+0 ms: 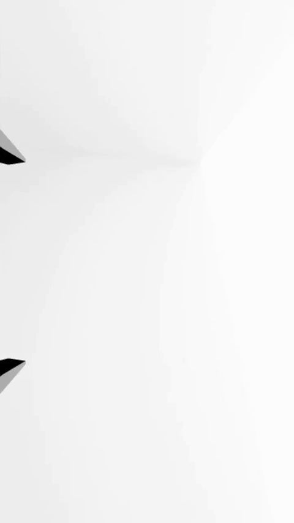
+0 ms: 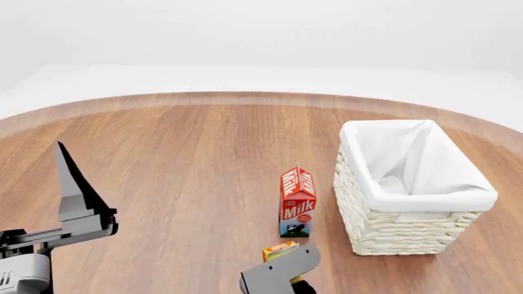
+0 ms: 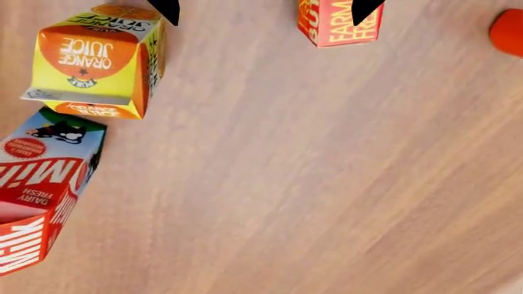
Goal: Pick up the cream cheese box and the butter, and put them in the basket.
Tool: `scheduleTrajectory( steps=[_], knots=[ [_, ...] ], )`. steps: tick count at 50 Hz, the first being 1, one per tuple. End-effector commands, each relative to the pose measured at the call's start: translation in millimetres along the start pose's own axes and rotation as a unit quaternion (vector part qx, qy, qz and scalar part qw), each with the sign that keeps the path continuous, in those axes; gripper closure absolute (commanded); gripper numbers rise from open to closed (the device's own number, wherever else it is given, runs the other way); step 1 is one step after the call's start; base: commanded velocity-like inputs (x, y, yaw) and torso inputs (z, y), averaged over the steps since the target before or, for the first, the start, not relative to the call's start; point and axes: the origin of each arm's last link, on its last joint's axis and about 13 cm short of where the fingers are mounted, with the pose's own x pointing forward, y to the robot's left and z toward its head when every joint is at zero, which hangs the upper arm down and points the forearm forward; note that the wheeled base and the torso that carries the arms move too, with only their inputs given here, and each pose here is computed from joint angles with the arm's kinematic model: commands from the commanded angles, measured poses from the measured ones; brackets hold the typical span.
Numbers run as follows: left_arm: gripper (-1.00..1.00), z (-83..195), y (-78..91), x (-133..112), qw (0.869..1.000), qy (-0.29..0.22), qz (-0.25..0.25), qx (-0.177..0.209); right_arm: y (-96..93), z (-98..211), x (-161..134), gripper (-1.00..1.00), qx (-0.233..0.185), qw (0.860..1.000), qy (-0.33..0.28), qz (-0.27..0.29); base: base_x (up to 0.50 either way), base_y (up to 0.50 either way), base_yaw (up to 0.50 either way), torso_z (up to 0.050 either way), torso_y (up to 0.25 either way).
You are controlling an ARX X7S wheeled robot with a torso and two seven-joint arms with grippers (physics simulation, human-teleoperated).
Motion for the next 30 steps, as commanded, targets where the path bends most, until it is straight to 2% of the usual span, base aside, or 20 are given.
scheduleTrajectory(
  steps=[1, 12, 30],
  knots=[
    [-1.0, 0, 0.8, 0, 1.0, 0.0, 0.002, 0.0, 7.3, -5, 2, -1.0, -0.01, 1.0, 0.004, -0.004, 0.0, 0.0, 0.0, 0.0, 0.0],
    [-1.0, 0, 1.2, 0, 1.0, -0.001, 0.003, -0.001, 14.0, -9, 2, -1.0, -0.021, 1.0, 0.008, 0.007, 0.0, 0.0, 0.0, 0.0, 0.0],
    [-1.0, -1, 1.8, 0, 1.0, 0.001, 0.005, -0.002, 29.2, -9, -1, -1.0, -0.016, 0.999, 0.002, 0.047, 0.0, 0.0, 0.0, 0.0, 0.0]
  ],
)
